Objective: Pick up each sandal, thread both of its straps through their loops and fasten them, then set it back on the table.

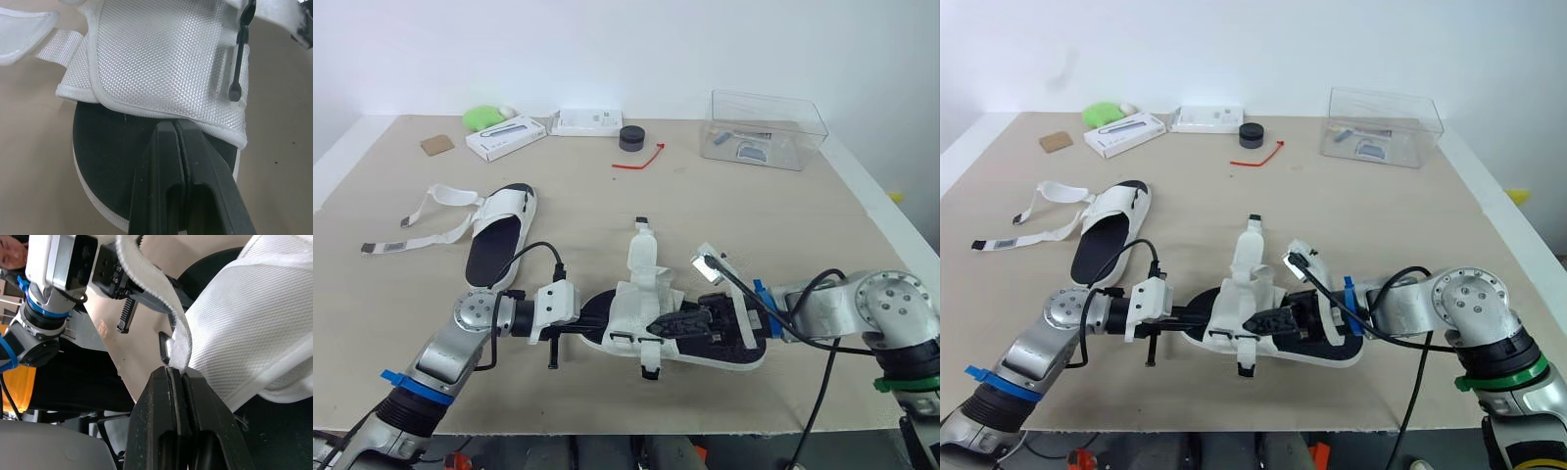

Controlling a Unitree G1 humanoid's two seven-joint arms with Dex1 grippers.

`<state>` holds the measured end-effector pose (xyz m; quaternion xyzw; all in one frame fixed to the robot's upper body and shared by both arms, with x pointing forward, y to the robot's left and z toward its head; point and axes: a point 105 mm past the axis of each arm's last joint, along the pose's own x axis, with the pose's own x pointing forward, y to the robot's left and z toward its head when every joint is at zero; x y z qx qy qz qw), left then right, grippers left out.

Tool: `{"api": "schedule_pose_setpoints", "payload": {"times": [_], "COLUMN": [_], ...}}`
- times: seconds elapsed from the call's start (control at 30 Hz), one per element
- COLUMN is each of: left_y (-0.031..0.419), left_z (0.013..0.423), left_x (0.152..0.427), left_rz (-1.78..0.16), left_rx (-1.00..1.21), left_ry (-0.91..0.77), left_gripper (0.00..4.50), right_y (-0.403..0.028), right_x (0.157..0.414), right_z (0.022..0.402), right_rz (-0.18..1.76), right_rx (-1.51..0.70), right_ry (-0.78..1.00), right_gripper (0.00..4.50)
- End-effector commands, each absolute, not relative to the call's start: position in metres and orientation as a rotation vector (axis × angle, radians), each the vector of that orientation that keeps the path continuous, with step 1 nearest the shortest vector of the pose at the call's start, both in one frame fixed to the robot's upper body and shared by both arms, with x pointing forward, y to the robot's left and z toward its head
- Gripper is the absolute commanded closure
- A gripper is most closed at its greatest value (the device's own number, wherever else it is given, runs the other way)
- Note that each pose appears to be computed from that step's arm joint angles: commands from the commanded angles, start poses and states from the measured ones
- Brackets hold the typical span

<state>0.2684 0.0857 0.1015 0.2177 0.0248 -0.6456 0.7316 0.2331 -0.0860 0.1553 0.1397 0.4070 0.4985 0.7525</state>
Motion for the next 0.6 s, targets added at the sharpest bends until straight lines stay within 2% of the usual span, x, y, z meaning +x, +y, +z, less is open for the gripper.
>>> {"api": "schedule_pose_setpoints", "payload": {"times": [0.03, 0.3, 0.33, 0.4, 0.5, 0.6], "left_y": [0.085, 0.086, 0.087, 0.087, 0.088, 0.088], "left_z": [0.087, 0.086, 0.085, 0.084, 0.084, 0.084], "left_x": [0.267, 0.267, 0.267, 0.267, 0.267, 0.268], "left_rz": [-1.43, -1.433, -1.433, -1.435, -1.438, -1.44], "left_rx": [0.487, 0.491, 0.492, 0.493, 0.494, 0.496], "left_ry": [0.122, 0.129, 0.131, 0.135, 0.138, 0.139], "left_gripper": [4.5, 4.5, 4.5, 4.5, 4.5, 4.5], "right_y": [-0.081, -0.084, -0.085, -0.088, -0.096, -0.107], "right_x": [0.227, 0.226, 0.225, 0.224, 0.223, 0.22], "right_z": [0.154, 0.155, 0.159, 0.17, 0.185, 0.195], "right_rz": [1.097, 1.099, 1.116, 1.143, 1.188, 1.218], "right_rx": [0.307, 0.273, 0.258, 0.249, 0.242, 0.254], "right_ry": [0.884, 0.874, 0.86, 0.826, 0.781, 0.752], "right_gripper": [4.39, 4.39, 3.93, 3.5, 2.08, 1.15]}}
